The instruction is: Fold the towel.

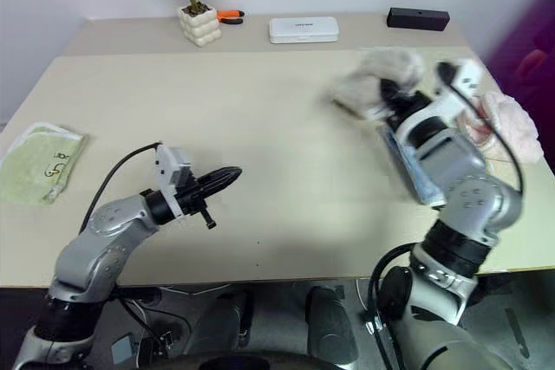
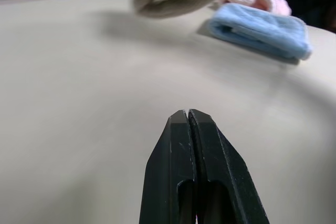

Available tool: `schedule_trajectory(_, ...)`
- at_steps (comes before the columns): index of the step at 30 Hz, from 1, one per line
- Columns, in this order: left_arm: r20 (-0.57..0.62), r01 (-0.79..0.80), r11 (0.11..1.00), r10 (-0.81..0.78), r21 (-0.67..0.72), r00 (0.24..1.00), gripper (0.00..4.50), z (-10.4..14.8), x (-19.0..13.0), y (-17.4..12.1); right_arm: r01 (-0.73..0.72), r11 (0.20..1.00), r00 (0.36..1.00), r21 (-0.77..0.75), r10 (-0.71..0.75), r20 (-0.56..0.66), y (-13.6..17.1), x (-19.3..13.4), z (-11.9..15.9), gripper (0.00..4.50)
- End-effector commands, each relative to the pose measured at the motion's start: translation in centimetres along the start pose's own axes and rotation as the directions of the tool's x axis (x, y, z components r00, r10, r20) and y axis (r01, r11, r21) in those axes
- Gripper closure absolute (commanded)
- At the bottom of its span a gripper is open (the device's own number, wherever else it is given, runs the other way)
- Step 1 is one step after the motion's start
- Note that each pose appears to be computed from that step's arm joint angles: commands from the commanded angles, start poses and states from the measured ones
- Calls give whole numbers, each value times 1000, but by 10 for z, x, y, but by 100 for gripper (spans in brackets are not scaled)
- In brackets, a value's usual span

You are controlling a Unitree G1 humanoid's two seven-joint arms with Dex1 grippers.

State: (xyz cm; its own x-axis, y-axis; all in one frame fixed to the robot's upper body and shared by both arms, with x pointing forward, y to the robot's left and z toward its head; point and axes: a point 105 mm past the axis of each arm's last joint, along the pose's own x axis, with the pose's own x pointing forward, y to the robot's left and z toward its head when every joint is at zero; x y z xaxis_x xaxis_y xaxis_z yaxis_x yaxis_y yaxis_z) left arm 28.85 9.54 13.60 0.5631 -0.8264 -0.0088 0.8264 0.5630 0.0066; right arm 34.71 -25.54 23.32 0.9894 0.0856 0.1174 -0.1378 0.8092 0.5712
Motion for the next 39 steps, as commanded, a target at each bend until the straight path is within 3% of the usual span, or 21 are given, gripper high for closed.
schedule_trajectory(1,34,49,999,-50,20,998,450,9,9,-3,108,992,993,72,-112,50,-25,-22,14,446)
schedule_trajectory(6,26,78,997,-79,19,997,450,5,13,-4,290,951,957,103,-291,-9,-64,-61,-8,446)
schedule_trajectory(12,18,88,996,-88,15,996,450,1,15,-6,371,922,928,112,-368,-50,-79,-82,-20,446)
schedule_trajectory(15,19,88,996,-89,14,996,450,1,15,-7,375,920,927,111,-375,-22,-79,-82,-13,355)
schedule_trajectory(19,19,86,996,-86,11,996,450,0,14,-6,380,922,923,80,-384,40,-76,-83,2,171)
schedule_trajectory(22,14,87,996,-87,10,996,450,-2,15,-6,412,910,909,-51,-406,97,-76,-85,20,23)
schedule_trajectory(28,44,-22,998,19,55,999,450,3,14,15,521,781,853,-345,-456,255,-80,-88,61,23)
schedule_trajectory(32,58,-171,979,165,112,985,450,5,3,42,368,725,930,-582,-287,231,-49,-65,64,23)
schedule_trajectory(35,53,-256,954,251,157,967,450,4,-12,60,66,652,997,-755,-73,24,-11,-43,29,23)
schedule_trajectory(37,46,-317,931,314,182,948,450,4,-29,72,-220,596,975,-772,102,-199,17,-34,-16,23)
schedule_trajectory(39,40,-341,919,340,197,939,450,4,-39,75,-360,566,932,-742,184,-312,26,-33,-39,23)
